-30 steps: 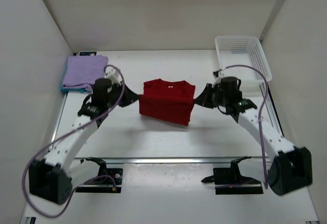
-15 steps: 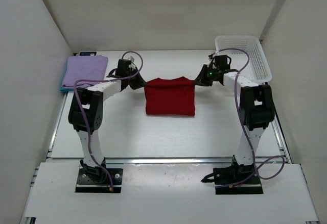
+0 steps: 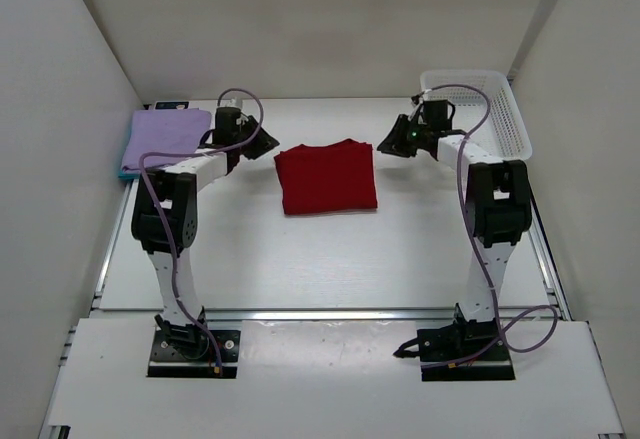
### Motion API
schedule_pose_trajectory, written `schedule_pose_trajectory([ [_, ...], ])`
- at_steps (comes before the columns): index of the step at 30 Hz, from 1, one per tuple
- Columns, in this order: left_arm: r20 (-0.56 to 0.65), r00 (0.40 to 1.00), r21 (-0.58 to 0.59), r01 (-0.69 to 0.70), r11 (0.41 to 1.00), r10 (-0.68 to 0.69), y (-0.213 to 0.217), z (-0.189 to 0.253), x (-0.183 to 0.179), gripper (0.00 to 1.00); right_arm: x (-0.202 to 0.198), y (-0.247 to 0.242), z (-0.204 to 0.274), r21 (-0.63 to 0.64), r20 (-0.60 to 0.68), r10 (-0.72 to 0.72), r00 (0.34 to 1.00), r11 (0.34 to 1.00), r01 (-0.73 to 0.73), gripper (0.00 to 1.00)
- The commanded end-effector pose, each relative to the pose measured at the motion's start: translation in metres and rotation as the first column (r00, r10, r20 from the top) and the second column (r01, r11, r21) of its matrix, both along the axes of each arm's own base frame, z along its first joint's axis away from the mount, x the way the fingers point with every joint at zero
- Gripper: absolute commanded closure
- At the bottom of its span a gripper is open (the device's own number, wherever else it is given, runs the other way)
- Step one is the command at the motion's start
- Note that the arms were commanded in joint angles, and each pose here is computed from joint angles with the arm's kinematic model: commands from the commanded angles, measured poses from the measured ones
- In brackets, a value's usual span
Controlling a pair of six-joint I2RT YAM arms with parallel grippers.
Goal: Fold and stack the t-shirts
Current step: Fold the long partially folded tshirt into a neat square
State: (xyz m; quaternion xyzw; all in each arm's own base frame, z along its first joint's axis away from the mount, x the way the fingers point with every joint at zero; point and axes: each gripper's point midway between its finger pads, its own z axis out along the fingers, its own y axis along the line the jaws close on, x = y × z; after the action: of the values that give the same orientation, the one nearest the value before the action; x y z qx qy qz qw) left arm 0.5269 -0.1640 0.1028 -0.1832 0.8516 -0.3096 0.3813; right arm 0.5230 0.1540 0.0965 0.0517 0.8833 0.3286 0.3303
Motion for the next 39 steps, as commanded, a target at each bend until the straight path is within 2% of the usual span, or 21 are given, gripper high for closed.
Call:
schedule_pose_trajectory([
  [1, 0.106, 0.991, -0.02, 0.083, 0.996, -0.08, -0.038, 0.039, -0.02, 0.65, -0.024, 0.029, 0.04, 0.012, 0.111, 0.065, 0.992, 0.998, -0.067, 0.83],
  [2, 0.08, 0.991, -0.014, 0.107, 0.994, -0.106, -0.048, 0.026, -0.036, 0.65, -0.034, 0.034, 0.027, 0.016, 0.09, 0.079, 0.993, 0.997, -0.08, 0.91],
  [3, 0.112, 0.985, -0.026, 0.133, 0.991, -0.13, -0.062, 0.036, -0.042, 0.66, -0.04, 0.045, 0.03, 0.021, 0.099, 0.098, 0.99, 0.995, -0.101, 0.96],
  [5, 0.061, 0.985, -0.039, 0.165, 0.986, -0.162, -0.074, 0.009, -0.067, 0.68, -0.063, 0.063, 0.005, 0.032, 0.036, 0.139, 0.99, 0.99, -0.14, 1.0],
  [9, -0.041, 0.982, -0.06, 0.181, 0.982, -0.184, -0.077, -0.041, -0.121, 0.73, -0.101, 0.065, -0.034, 0.037, -0.039, 0.124, 0.992, 0.992, -0.123, 1.0],
  [10, -0.027, 0.983, -0.07, 0.181, 0.981, -0.183, -0.079, -0.037, -0.128, 0.73, -0.104, 0.064, -0.039, 0.046, -0.044, 0.105, 0.994, 0.994, -0.103, 1.0],
  [12, -0.065, 0.982, -0.07, 0.175, 0.982, -0.18, -0.072, -0.061, -0.163, 0.72, -0.118, 0.058, -0.044, 0.067, -0.05, 0.082, 0.995, 0.995, -0.078, 1.0],
  [14, -0.055, 0.984, -0.08, 0.167, 0.983, -0.171, -0.07, -0.062, -0.177, 0.72, -0.139, 0.05, -0.064, 0.073, -0.105, 0.07, 0.992, 0.995, -0.063, 0.99],
  [15, -0.096, 0.98, -0.085, 0.164, 0.983, -0.172, -0.066, -0.076, -0.192, 0.72, -0.142, 0.048, -0.064, 0.073, -0.105, 0.067, 0.992, 0.996, -0.06, 1.0],
  [18, -0.089, 0.975, -0.152, 0.188, 0.97, -0.203, -0.068, -0.072, -0.212, 0.74, -0.151, 0.052, -0.056, 0.066, -0.079, 0.104, 0.991, 0.993, -0.099, 1.0],
  [21, -0.06, 0.975, -0.13, 0.206, 0.97, -0.215, -0.068, -0.06, -0.231, 0.72, -0.155, 0.054, -0.037, 0.05, -0.045, 0.132, 0.99, 0.99, -0.13, 1.0],
  [25, 0.028, 0.983, -0.106, 0.185, 0.977, -0.183, -0.054, -0.026, -0.225, 0.68, -0.147, 0.054, -0.004, 0.086, 0.032, 0.129, 0.991, 0.988, -0.131, 0.82],
  [27, 0.067, 0.986, -0.103, 0.161, 0.981, -0.155, -0.047, -0.007, -0.212, 0.66, -0.131, 0.056, 0.006, 0.095, 0.061, 0.139, 0.988, 0.985, -0.145, 0.84],
  [31, 0.086, 0.988, -0.077, 0.136, 0.988, -0.129, -0.042, 0.008, -0.172, 0.66, -0.099, 0.072, 0.001, 0.116, 0.035, 0.197, 0.98, 0.973, -0.199, 0.99],
  [32, 0.051, 0.991, -0.074, 0.131, 0.989, -0.127, -0.042, -0.004, -0.166, 0.66, -0.096, 0.076, -0.003, 0.131, 0.022, 0.211, 0.977, 0.968, -0.212, 1.0],
  [34, 0.051, 0.99, -0.079, 0.135, 0.988, -0.131, -0.046, 0.0, -0.14, 0.67, -0.075, 0.078, -0.006, 0.157, 0.02, 0.212, 0.977, 0.964, -0.212, 1.0],
  [35, 0.002, 0.992, -0.072, 0.128, 0.989, -0.129, -0.045, -0.02, -0.134, 0.67, -0.074, 0.082, -0.012, 0.152, 0.006, 0.219, 0.976, 0.964, -0.218, 1.0],
  [37, -0.015, 0.992, -0.074, 0.124, 0.99, -0.125, -0.045, -0.025, -0.113, 0.68, -0.056, 0.08, -0.017, 0.145, 0.009, 0.214, 0.977, 0.966, -0.213, 1.0],
  [39, -0.07, 0.993, -0.074, 0.093, 0.993, -0.098, -0.033, -0.049, -0.102, 0.69, -0.05, 0.079, -0.027, 0.147, -0.028, 0.215, 0.976, 0.967, -0.208, 1.0],
])
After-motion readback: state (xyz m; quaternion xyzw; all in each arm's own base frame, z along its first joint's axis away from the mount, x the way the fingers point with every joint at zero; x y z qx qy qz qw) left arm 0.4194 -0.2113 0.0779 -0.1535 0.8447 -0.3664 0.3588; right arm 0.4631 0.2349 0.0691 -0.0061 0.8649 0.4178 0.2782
